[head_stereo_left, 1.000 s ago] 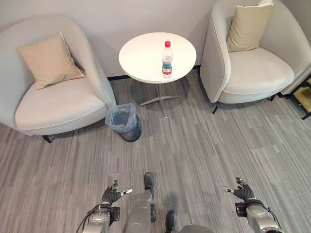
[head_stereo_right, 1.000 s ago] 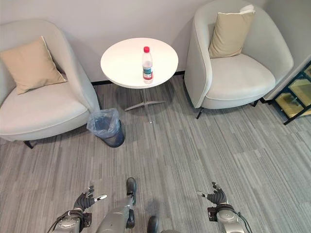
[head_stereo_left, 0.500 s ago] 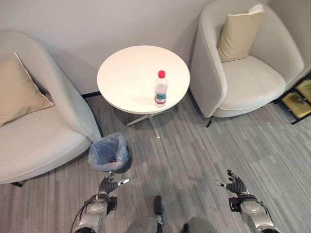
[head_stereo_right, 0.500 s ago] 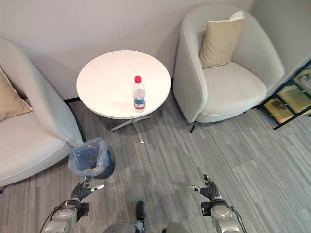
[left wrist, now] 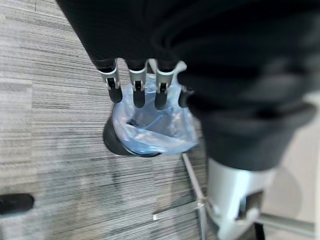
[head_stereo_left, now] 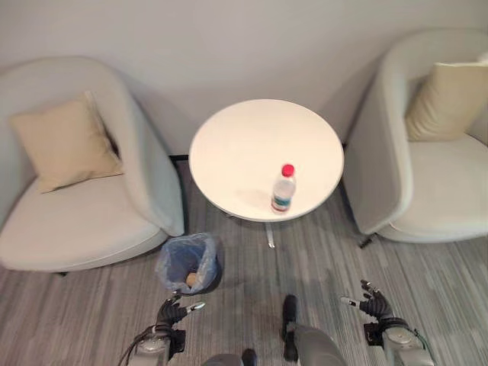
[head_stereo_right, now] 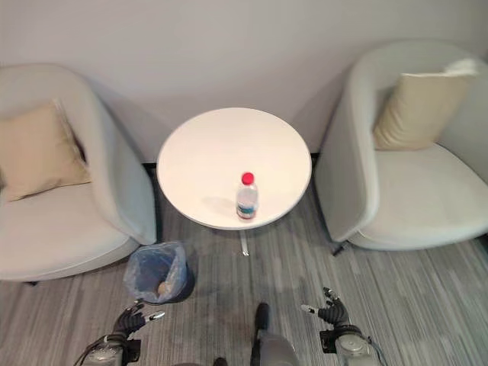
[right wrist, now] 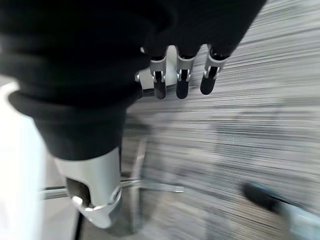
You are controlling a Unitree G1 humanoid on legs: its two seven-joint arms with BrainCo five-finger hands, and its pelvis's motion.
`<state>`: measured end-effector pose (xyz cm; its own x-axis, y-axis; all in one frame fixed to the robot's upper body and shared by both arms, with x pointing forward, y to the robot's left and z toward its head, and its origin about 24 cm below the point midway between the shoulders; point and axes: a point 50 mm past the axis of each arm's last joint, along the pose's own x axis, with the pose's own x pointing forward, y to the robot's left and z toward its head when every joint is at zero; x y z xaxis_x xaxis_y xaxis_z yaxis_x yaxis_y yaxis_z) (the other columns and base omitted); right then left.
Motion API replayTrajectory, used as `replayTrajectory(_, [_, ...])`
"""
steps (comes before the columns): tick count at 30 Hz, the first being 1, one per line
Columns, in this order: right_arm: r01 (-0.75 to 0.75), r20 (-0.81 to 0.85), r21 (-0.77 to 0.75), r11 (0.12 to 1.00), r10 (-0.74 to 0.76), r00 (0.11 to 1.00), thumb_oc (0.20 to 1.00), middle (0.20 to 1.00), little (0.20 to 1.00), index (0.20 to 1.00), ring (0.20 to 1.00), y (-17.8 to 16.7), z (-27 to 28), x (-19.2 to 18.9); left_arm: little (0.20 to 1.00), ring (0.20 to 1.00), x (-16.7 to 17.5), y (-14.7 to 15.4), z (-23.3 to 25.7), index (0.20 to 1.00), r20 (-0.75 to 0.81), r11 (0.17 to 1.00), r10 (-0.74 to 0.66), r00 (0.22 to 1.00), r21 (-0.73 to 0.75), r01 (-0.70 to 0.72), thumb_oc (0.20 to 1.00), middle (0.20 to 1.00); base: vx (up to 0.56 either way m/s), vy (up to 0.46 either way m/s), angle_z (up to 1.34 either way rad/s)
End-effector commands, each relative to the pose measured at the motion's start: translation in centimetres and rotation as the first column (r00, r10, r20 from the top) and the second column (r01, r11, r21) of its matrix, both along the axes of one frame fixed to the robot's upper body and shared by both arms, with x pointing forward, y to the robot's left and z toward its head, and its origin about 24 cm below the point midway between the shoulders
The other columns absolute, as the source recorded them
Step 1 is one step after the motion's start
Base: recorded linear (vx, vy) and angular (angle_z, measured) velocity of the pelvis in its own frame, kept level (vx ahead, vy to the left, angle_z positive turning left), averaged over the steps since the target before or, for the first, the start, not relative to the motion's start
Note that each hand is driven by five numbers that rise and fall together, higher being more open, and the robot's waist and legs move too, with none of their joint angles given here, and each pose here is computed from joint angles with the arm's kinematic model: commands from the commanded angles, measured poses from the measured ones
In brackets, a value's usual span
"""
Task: Gather garbage on tea table into small bin, then transfer packed bag to large trash can.
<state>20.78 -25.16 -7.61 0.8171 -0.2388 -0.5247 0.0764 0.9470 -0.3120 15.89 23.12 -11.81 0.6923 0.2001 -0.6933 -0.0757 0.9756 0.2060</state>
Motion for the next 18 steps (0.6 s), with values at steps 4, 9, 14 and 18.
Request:
replayTrajectory(4, [-0.007, 0.029, -0.083, 0.997, 0.009, 1.0, 1.0, 1.0, 1.0, 1.0, 1.0, -1.7, 1.0, -0.3, 1.0, 1.0, 2.1, 0.1, 1.1, 1.0, 0.062, 0.998, -0.052, 0.997, 0.025, 0.051, 1.0, 1.0, 0.11, 0.013, 0.09])
replayTrajectory(9, [-0.083, 0.121, -0.149, 0.985, 0.102, 0.987, 1.0, 1.0, 1.0, 1.0, 1.0, -1.2, 3.1, 1.1, 1.0, 1.0, 1.8, 0.5, 1.2, 1.0, 0.07, 0.999, -0.039, 0.997, 0.038, 0.037, 1.0, 1.0, 0.13, 0.111, -0.02])
replayTrajectory(14, [-0.197, 0.184, -0.262, 0.945, 0.25, 0.951, 1.0, 1.0, 1.0, 1.0, 1.0, -0.4, 5.6, 2.4, 1.0, 1.0, 0.6, 1.5, 0.8, 1.0, 0.027, 0.997, -0.038, 0.999, 0.072, 0.036, 1.0, 1.0, 0.14, 0.173, -0.24])
replayTrajectory(18, [-0.26, 0.234, -0.339, 0.904, 0.348, 0.908, 1.0, 1.0, 1.0, 1.0, 1.0, 0.5, 7.6, 3.7, 1.0, 1.0, 0.2, 2.7, 1.0, 1.0, 0.028, 0.995, -0.012, 1.0, 0.099, 0.009, 1.0, 1.0, 0.07, 0.122, -0.17])
